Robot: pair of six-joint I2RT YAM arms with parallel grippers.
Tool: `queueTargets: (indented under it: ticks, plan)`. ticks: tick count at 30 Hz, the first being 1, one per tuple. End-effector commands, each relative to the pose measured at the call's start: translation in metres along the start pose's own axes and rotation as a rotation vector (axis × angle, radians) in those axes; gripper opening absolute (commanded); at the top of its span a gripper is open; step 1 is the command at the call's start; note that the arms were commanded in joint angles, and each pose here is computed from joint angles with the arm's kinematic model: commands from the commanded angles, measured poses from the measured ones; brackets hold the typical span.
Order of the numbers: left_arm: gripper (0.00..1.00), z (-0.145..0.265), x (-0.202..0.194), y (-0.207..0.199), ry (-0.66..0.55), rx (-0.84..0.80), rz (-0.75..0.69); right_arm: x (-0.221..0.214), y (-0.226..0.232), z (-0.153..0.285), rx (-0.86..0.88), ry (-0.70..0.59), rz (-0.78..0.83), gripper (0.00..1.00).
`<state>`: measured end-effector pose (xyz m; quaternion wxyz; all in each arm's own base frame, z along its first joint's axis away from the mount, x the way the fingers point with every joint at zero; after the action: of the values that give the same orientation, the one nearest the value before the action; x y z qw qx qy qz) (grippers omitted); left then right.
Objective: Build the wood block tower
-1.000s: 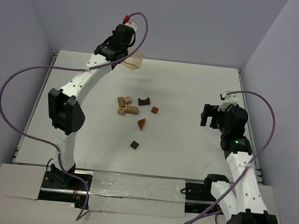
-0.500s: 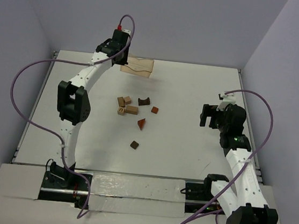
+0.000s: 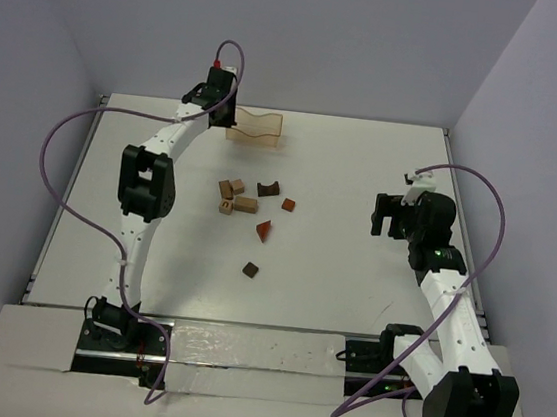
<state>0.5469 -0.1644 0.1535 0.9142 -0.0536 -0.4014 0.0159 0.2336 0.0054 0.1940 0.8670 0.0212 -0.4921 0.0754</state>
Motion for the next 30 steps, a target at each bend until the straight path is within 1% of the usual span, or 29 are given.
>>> queueTargets:
  ticks: [1, 6, 18, 22, 30]
  plan:
    - [0.00, 0.001, 0.036, -0.012, -0.149, -0.055, 0.054, 0.020, -0.003, 0.002, -0.003, -0.052, 0.012, 1.00]
    - [0.01, -0.008, 0.037, -0.009, -0.161, -0.045, 0.067, 0.019, -0.003, 0.001, 0.003, -0.042, 0.012, 1.00]
    - [0.13, -0.018, 0.032, -0.003, -0.143, -0.046, 0.083, 0.018, -0.003, -0.002, 0.009, -0.030, 0.009, 1.00]
    - [0.14, -0.019, 0.032, -0.002, -0.139, -0.056, 0.084, 0.018, -0.003, -0.002, 0.010, -0.030, 0.010, 1.00]
    - [0.21, -0.026, 0.026, -0.003, -0.126, -0.067, 0.082, 0.017, -0.003, -0.003, 0.013, -0.024, 0.010, 1.00]
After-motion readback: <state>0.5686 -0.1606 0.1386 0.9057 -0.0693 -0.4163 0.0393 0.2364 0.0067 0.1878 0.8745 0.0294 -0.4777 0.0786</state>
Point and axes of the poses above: each gripper's point midway between its finger pads, its own z axis back along the fingers, its own y axis along the line the jaws close on, x = y × z, the point moved 8 cm from there along z, back along the fingers, and after that the axes turned 4 degrees about z, right-handed, at the moved point
